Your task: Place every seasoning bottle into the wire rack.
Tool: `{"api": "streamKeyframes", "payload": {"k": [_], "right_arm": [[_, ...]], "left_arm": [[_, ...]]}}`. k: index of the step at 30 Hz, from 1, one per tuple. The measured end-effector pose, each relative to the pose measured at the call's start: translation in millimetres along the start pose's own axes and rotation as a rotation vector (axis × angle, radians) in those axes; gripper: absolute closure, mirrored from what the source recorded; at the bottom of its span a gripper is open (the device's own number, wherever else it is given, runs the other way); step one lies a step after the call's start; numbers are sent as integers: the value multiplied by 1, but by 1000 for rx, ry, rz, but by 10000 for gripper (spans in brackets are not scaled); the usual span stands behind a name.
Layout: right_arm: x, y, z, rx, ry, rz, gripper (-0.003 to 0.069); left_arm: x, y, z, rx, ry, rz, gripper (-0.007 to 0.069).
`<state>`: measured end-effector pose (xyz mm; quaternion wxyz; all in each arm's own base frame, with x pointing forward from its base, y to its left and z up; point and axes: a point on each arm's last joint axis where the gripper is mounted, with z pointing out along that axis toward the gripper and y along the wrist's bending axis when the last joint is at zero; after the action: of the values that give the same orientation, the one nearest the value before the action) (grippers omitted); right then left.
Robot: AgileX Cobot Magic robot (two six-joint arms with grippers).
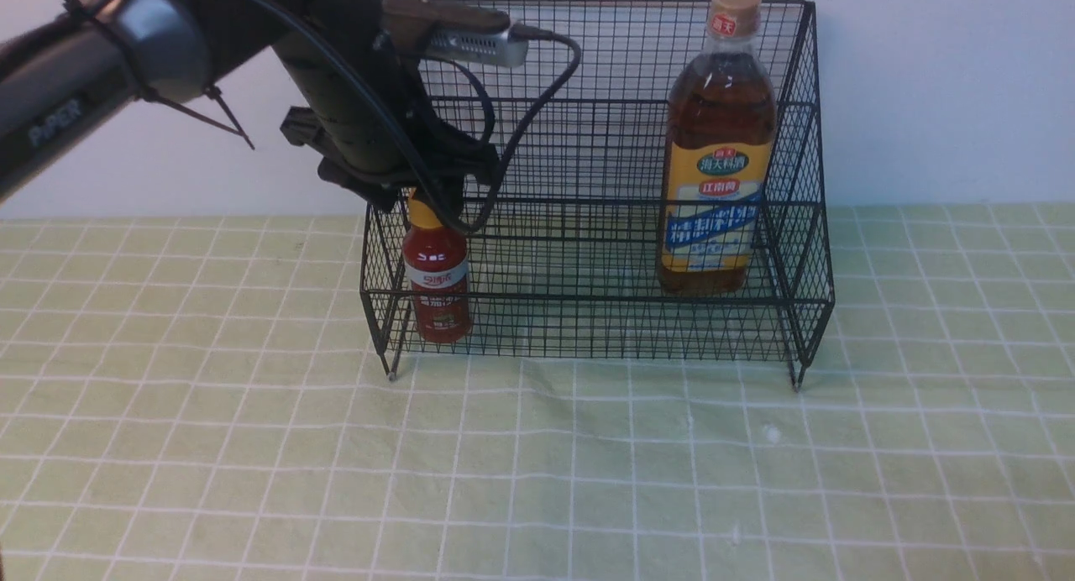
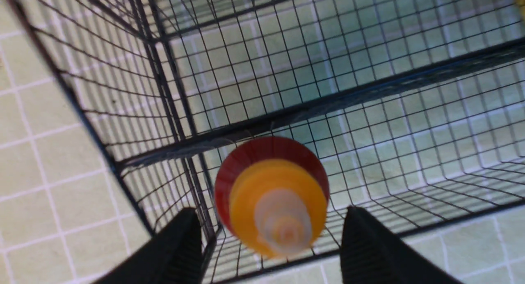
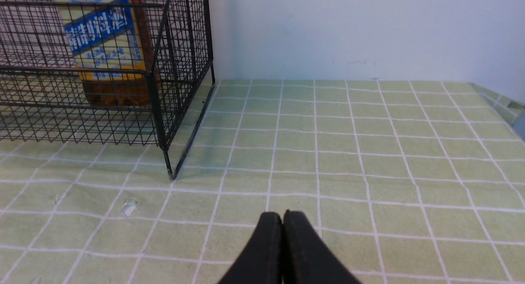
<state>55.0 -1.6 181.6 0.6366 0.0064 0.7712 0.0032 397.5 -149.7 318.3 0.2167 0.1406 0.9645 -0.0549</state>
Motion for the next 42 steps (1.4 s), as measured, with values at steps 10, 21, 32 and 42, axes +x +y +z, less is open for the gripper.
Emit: {"api": "streamKeyframes", "payload": {"k": [10, 21, 32, 42], "right_arm": [[0, 0, 0, 0, 0, -1, 673], [0, 0, 0, 0, 0, -13, 673], [0, 0, 0, 0, 0, -16, 673], [0, 0, 0, 0, 0, -16, 673]], "left_arm": [[24, 5, -123, -45, -164, 16, 608], [115, 6, -198, 24, -477, 6, 631], [198, 9, -156, 72, -542, -25, 631], [221, 11, -178, 67, -641, 11, 631]]}}
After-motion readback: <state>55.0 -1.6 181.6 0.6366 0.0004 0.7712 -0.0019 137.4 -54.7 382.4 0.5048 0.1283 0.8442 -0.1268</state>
